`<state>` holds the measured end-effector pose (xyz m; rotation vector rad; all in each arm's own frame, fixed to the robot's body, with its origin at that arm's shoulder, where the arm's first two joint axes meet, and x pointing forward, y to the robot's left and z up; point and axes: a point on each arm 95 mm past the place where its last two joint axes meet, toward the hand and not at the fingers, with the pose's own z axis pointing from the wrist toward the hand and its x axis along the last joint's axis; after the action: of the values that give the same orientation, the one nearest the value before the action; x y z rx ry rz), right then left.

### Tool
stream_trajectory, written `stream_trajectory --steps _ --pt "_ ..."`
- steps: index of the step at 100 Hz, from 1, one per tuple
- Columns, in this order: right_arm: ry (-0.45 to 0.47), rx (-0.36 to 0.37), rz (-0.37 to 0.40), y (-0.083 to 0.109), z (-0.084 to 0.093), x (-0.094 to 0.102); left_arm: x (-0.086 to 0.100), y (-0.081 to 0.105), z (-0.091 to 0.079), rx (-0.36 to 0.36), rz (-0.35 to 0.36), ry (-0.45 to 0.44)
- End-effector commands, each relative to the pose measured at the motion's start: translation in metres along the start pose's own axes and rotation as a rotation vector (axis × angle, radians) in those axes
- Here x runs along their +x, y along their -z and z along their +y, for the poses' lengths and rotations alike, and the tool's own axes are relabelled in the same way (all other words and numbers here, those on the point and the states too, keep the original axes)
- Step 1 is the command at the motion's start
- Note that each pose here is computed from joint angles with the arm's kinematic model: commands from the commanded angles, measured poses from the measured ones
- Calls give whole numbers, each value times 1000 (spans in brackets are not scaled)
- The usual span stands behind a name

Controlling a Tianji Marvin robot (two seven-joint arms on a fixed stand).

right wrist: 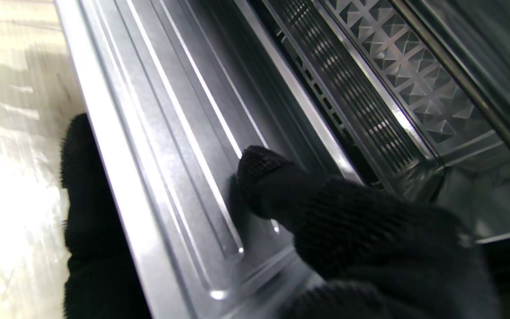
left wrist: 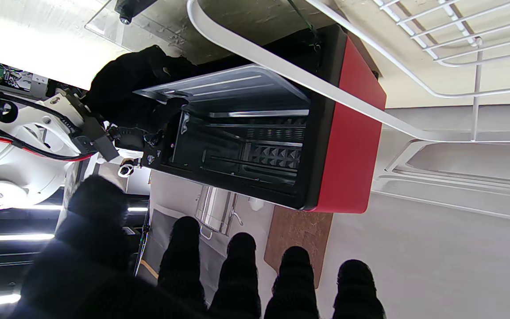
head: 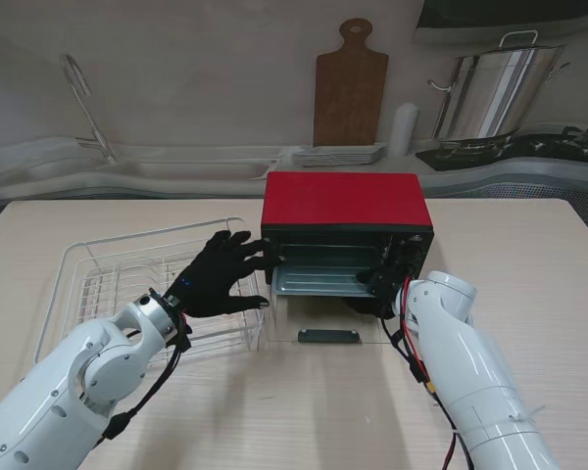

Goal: Slide the trays into the oven

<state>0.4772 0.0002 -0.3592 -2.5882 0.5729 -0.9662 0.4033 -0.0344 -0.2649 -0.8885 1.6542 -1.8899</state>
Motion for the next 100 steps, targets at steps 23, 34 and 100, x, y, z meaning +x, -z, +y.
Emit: stream_trajectory --steps 23,34,100 --pt "47 13 -31 -5 1 -18 3 0 0 0 0 13" --pt "56 18 -32 -5 4 -19 3 0 1 3 -1 14" --pt "31 26 -22 -5 23 -19 4 0 2 13 5 17"
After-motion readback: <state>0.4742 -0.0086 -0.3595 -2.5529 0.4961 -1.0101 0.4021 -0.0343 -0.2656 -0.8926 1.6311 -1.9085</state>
